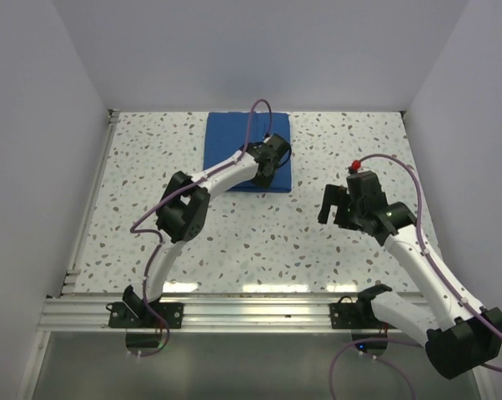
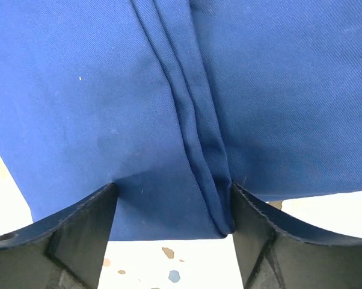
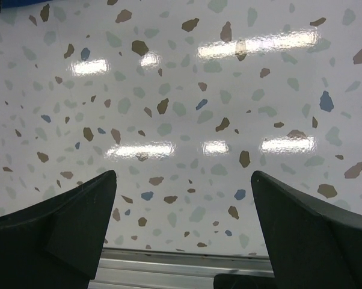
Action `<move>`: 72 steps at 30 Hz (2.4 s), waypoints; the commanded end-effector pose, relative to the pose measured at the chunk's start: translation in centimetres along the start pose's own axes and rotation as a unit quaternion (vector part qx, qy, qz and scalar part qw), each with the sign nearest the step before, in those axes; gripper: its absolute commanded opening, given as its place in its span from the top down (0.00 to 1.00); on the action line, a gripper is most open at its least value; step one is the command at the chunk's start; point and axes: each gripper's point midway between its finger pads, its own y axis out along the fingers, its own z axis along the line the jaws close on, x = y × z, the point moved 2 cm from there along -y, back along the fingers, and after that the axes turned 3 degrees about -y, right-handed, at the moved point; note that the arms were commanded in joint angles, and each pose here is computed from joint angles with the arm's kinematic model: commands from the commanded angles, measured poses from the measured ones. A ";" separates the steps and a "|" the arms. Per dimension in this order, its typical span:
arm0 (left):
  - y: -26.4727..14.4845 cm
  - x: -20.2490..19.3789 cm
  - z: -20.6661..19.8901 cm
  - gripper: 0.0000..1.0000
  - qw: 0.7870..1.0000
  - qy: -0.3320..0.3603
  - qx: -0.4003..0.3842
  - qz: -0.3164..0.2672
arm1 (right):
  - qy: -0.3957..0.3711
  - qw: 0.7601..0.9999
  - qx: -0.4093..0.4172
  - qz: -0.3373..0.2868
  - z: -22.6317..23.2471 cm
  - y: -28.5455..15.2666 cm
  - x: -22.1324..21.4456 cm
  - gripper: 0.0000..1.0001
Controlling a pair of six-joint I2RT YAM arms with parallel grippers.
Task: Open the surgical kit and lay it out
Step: Open the surgical kit at the center of the board.
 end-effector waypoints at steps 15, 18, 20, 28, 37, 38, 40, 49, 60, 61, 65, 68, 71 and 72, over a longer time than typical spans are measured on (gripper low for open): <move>-6.0 6.5 3.3 0.94 0.995 -0.048 0.018 -0.088 | 0.011 1.000 0.029 -0.002 2.3 0.8 2.4 0.02; -7.3 7.6 5.1 1.00 0.991 -0.079 0.020 -0.105 | 0.005 0.999 0.043 -0.008 3.1 1.0 3.4 0.02; -7.3 8.1 6.9 1.00 0.989 -0.106 0.017 -0.107 | -0.010 0.997 0.070 -0.014 4.2 0.8 4.5 0.02; -7.2 6.2 20.3 1.00 0.957 -0.263 0.057 -0.106 | -0.013 0.995 0.102 -0.008 8.4 2.7 10.0 0.01; -3.0 -5.8 27.0 0.18 0.937 -0.324 0.128 -0.004 | -0.072 0.991 0.104 0.044 15.2 8.4 13.4 0.02; -2.8 -6.4 27.0 0.01 0.937 -0.325 0.129 0.001 | -0.087 0.990 0.097 0.053 16.0 9.2 13.4 0.02; -2.3 -7.9 26.8 0.01 0.936 -0.327 0.132 0.017 | -0.117 0.987 0.103 0.048 18.8 8.5 14.6 0.02; -1.1 -9.0 25.3 0.00 0.943 -0.315 0.100 0.035 | -0.147 0.979 0.135 0.035 28.4 13.9 13.5 0.02; -0.1 -9.8 24.2 0.01 0.946 -0.315 0.067 0.045 | -0.221 0.973 0.051 0.032 30.0 20.6 7.8 0.05; -0.1 -10.0 24.1 0.00 0.944 -0.320 0.061 0.048 | -0.226 0.973 0.037 0.024 29.6 21.2 8.0 0.08; 0.1 -10.2 23.1 0.01 0.944 -0.326 0.030 0.053 | -0.246 0.969 -0.001 0.022 28.3 24.7 7.3 0.12; 0.6 -10.5 22.6 0.01 0.943 -0.325 0.022 0.062 | -0.242 0.970 -0.005 0.003 28.4 25.3 8.2 0.17; 1.2 -11.1 22.1 0.02 0.943 -0.325 0.018 0.075 | -0.234 0.972 -0.002 -0.009 28.5 25.3 9.0 0.23; 1.4 -11.2 22.0 0.02 0.943 -0.323 0.017 0.077 | -0.229 0.973 -0.001 -0.012 28.3 25.2 9.4 0.26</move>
